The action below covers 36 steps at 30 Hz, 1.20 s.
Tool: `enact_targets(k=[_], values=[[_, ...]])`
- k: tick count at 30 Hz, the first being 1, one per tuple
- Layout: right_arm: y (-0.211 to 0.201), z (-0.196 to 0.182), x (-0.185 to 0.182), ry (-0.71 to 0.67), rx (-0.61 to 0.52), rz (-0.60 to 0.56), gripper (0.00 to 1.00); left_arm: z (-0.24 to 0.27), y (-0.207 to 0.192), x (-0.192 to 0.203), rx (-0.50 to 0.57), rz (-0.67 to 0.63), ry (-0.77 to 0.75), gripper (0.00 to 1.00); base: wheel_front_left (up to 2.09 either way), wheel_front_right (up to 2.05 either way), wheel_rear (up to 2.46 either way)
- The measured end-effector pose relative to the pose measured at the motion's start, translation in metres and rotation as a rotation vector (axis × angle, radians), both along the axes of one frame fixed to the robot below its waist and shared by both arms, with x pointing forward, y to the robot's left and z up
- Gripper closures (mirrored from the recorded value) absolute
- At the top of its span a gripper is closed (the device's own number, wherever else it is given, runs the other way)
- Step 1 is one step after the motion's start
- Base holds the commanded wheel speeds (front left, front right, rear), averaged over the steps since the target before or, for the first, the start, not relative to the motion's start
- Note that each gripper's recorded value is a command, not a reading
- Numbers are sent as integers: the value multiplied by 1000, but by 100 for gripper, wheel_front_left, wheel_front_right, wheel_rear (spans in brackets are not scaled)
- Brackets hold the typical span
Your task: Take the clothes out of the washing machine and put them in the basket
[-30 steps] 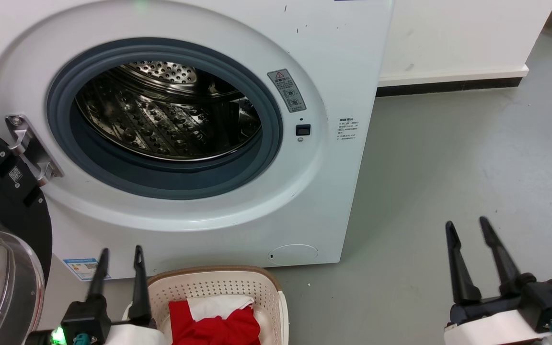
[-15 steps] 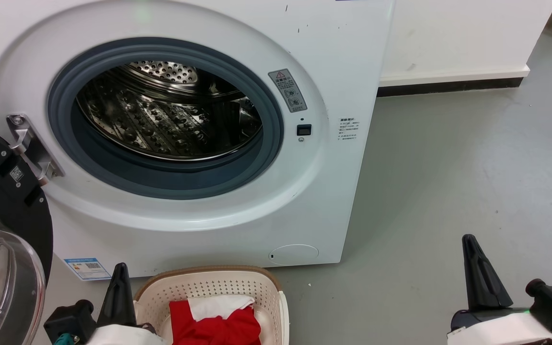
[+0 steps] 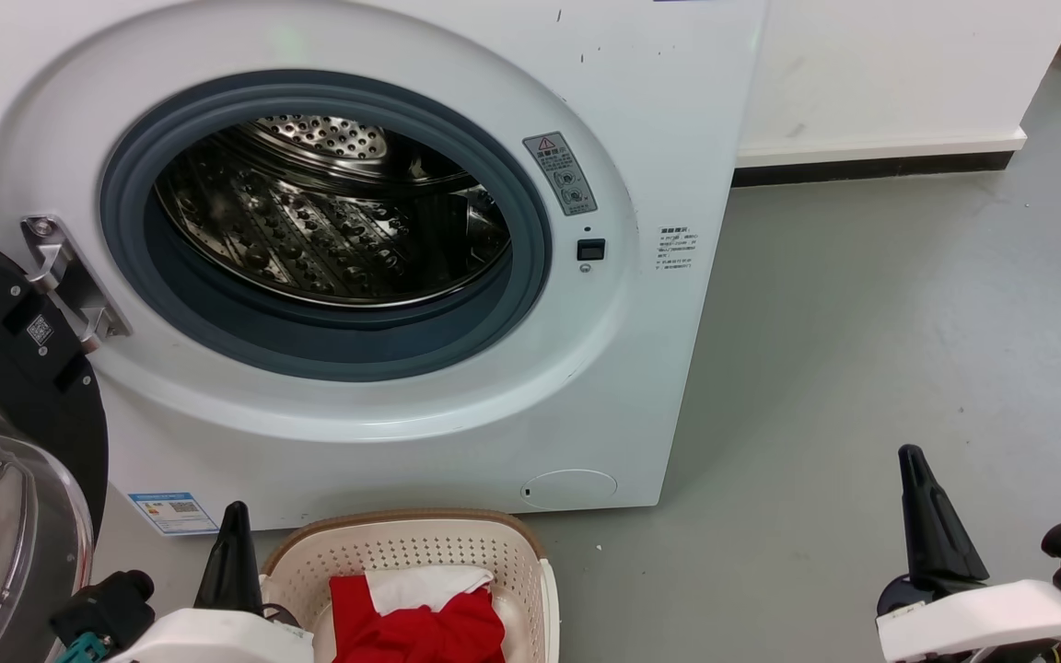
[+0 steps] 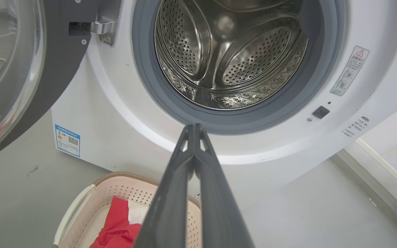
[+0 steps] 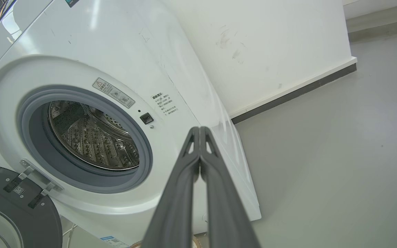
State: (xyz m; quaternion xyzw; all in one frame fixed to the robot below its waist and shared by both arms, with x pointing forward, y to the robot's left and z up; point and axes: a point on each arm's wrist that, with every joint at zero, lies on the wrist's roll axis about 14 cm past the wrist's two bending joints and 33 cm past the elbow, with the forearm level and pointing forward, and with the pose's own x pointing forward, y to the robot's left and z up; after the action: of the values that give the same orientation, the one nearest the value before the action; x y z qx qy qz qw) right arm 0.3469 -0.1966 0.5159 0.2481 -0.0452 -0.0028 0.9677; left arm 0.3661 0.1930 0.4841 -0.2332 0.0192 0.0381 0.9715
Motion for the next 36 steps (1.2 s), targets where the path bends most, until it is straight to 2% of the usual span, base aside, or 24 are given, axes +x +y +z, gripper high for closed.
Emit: enact_targets(k=[16, 36], values=[[-5, -6, 8, 30, 242, -2, 100, -1, 1, 6, -252, 10, 12, 100, 0, 0, 0], [-8, -11, 17, 56, 495, 3, 100, 1, 2, 12, -516, 13, 10, 100, 0, 0, 0]])
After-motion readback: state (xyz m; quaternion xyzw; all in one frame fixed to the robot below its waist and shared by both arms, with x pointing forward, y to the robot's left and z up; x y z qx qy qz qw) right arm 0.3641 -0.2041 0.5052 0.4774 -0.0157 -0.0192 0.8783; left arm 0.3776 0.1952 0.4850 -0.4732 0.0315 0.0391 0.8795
